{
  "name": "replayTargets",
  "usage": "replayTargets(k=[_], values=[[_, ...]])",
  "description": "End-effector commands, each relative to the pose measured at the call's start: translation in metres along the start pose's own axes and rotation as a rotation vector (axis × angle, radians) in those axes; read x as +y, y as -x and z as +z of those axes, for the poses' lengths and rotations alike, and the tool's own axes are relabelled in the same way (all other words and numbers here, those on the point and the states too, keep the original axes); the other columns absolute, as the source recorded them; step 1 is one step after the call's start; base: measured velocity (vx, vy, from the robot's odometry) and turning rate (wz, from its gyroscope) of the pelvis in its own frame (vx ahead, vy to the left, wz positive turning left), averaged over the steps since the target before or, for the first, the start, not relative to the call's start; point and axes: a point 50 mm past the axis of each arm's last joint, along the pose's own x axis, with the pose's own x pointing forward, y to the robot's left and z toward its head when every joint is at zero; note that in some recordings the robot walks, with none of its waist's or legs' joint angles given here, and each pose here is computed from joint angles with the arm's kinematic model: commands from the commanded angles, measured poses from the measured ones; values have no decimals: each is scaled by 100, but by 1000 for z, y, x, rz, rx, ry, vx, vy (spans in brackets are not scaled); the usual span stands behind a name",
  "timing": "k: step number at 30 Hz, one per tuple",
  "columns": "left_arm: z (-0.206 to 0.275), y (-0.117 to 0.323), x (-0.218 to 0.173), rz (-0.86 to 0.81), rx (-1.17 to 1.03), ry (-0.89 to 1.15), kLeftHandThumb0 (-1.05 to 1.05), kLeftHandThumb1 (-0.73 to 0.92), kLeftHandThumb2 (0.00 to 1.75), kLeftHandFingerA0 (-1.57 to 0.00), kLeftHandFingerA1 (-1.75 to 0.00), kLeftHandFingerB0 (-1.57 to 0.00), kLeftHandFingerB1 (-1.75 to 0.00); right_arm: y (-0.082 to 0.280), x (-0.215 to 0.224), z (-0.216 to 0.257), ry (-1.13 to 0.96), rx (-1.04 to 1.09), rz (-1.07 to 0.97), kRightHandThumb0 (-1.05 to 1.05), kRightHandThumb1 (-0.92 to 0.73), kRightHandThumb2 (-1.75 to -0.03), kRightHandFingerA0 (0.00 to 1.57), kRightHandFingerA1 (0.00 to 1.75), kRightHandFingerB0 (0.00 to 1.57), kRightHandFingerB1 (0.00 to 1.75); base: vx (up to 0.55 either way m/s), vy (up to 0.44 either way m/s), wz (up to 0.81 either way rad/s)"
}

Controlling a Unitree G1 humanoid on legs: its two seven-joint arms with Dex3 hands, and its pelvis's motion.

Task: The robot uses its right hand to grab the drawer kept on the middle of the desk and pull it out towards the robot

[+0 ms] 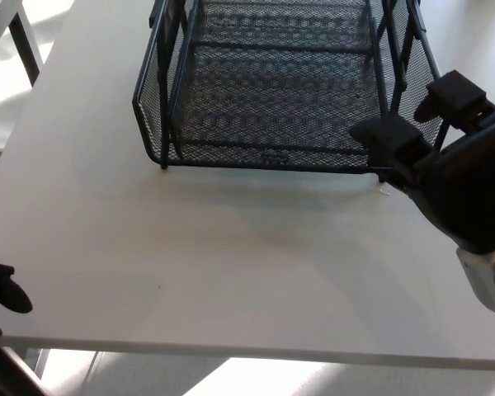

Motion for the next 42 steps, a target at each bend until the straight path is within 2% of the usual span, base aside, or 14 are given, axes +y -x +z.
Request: replayTargets(k=[1, 6, 8, 10, 11, 12, 13, 16, 18, 26, 28, 31, 32, 42], values=[[-2, 2, 2, -29, 2, -37, -30, 57, 57, -78, -86, -82, -61, 4, -1, -5, 30, 16, 20, -41, -55, -57, 97, 128, 93, 60, 0, 0, 0], [-2, 1, -1, -39, 7, -24, -31, 59, 57, -77, -89, -81, -61, 3, 1, -6, 23, 35, 20, -38, -55, -57, 94, 125, 92, 55, 0, 0, 0], [-2, 2, -1, -25, -6, -22, -29, 57, 57, -80, -88, -83, -60, 0, 1, -4, 19, 124, 214, -47, -59, -57, 47, 52, 33, 34, 0, 0, 0], [-2, 2, -1, -35, 0, -27, -30, 58, 58, -77, -85, -82, -60, -2, 0, -2, 27, 167, 288, -57, -41, -75, 13, 47, 6, 44, 0, 0, 0], [-2, 3, -2, -45, 9, -22, -31, 59, 58, -77, -85, -81, -60, -1, 0, -1, 36, 169, 304, -35, -37, -92, 0, 51, 0, 51, 0, 0, 0], [-2, 3, -3, -48, 7, -25, -30, 59, 58, -77, -85, -81, -60, 0, 1, 0, 30, 175, 312, -35, -34, -90, 0, 53, 0, 51, 0, 0, 0], [-1, 3, -3, -43, 3, -23, -30, 58, 58, -78, -85, -81, -60, -1, 0, 0, 30, 180, 309, -54, -48, -56, 3, 37, 10, 39, 0, 0, 0], [-1, 3, -3, -40, 0, -22, -30, 58, 58, -78, -84, -81, -60, -1, -1, 0, 36, 192, 320, -56, -49, -55, 0, 29, 6, 38, 0, 0, 0], [-1, 3, -2, -48, 4, -31, -30, 59, 57, -77, -83, -81, -59, -1, -3, 0, 37, 197, 325, -73, -38, -69, 0, 2, 5, 31, 0, 0, 0], [-1, 3, -3, -39, 7, -24, -29, 58, 57, -77, -85, -81, -61, 0, -23, -5, 28, 173, 351, -61, -36, -75, 0, 20, 5, 41, 0, 0, 0], [-2, 3, -3, -41, 11, -19, -29, 57, 57, -78, -82, -82, -59, 2, -32, -9, 31, 173, 378, -75, -38, -69, 0, 0, 5, 27, 0, 0, 0], [-3, 5, -4, -35, 13, -16, -29, 56, 57, -78, -83, -82, -59, 4, -42, -13, 20, 165, 402, -58, -50, -55, 0, 21, 0, 38, 0, 0, 0], [-3, 6, -4, -40, 14, -19, -29, 57, 57, -78, -84, -82, -61, 6, -50, -17, 48, 158, 425, -70, -38, -76, 0, 18, 0, 26, 0, 0, 0], [-5, 9, -4, -41, 28, -25, -31, 58, 57, -77, -85, -81, -60, 49, -100, -45, 116, 244, 516, -77, -42, -73, 0, 0, 3, 26, 0, 0, 0]])
